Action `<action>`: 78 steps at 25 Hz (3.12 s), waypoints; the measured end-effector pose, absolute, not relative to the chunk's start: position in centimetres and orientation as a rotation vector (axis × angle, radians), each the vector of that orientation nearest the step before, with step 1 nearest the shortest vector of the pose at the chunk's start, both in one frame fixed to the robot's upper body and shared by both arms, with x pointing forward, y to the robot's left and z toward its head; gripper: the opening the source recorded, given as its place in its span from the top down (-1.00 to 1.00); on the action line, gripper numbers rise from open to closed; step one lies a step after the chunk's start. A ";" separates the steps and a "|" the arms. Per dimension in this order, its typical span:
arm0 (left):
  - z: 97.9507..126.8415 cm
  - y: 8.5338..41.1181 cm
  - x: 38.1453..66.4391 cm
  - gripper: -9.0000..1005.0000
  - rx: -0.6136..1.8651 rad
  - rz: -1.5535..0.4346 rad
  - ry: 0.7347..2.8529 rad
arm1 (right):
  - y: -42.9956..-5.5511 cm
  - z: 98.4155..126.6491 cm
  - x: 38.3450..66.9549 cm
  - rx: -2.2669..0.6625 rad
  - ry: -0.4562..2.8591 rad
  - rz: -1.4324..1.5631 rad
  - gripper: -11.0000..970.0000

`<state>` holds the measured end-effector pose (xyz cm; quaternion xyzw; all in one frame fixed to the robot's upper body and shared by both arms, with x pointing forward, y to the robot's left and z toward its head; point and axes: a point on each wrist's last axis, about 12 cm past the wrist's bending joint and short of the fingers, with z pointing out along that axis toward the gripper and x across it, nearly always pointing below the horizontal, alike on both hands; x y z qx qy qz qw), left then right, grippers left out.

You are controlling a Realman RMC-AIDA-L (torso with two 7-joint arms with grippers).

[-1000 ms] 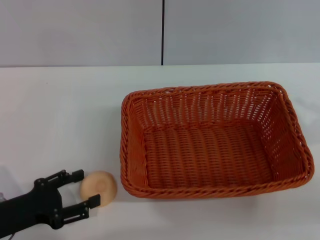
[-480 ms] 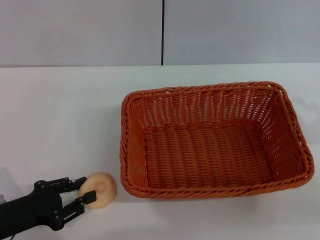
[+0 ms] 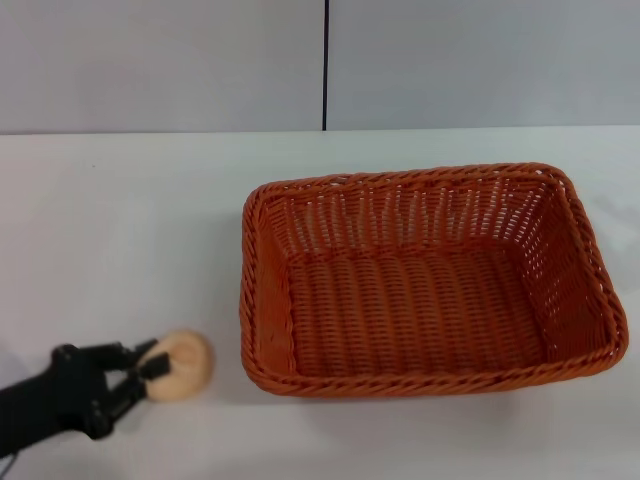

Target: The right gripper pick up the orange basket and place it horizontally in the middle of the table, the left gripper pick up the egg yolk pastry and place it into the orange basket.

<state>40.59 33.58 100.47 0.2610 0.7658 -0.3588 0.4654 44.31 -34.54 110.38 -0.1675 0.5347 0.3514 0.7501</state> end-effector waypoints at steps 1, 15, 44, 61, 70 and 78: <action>100.7 33.9 40.6 0.58 0.619 -0.868 1.869 | -34.6 110.4 44.3 -0.365 1.168 0.766 0.21; 106.3 36.4 42.1 0.65 0.461 -0.834 1.516 | -34.4 110.7 44.7 -0.380 1.152 0.774 0.21; 106.0 28.5 46.0 -0.04 0.649 -1.160 1.393 | -33.8 110.6 45.3 -0.375 1.147 0.800 0.21; 105.7 43.2 35.0 -0.69 -0.049 -0.283 1.386 | -39.7 109.3 42.8 -0.018 1.059 0.430 0.08; 104.7 44.2 34.1 -0.69 -0.183 -0.204 1.406 | -39.7 107.9 41.8 0.099 0.970 0.193 -0.69; 104.2 43.8 34.3 -0.69 -0.212 -0.151 1.376 | -39.0 107.8 42.5 0.107 0.943 0.155 -0.69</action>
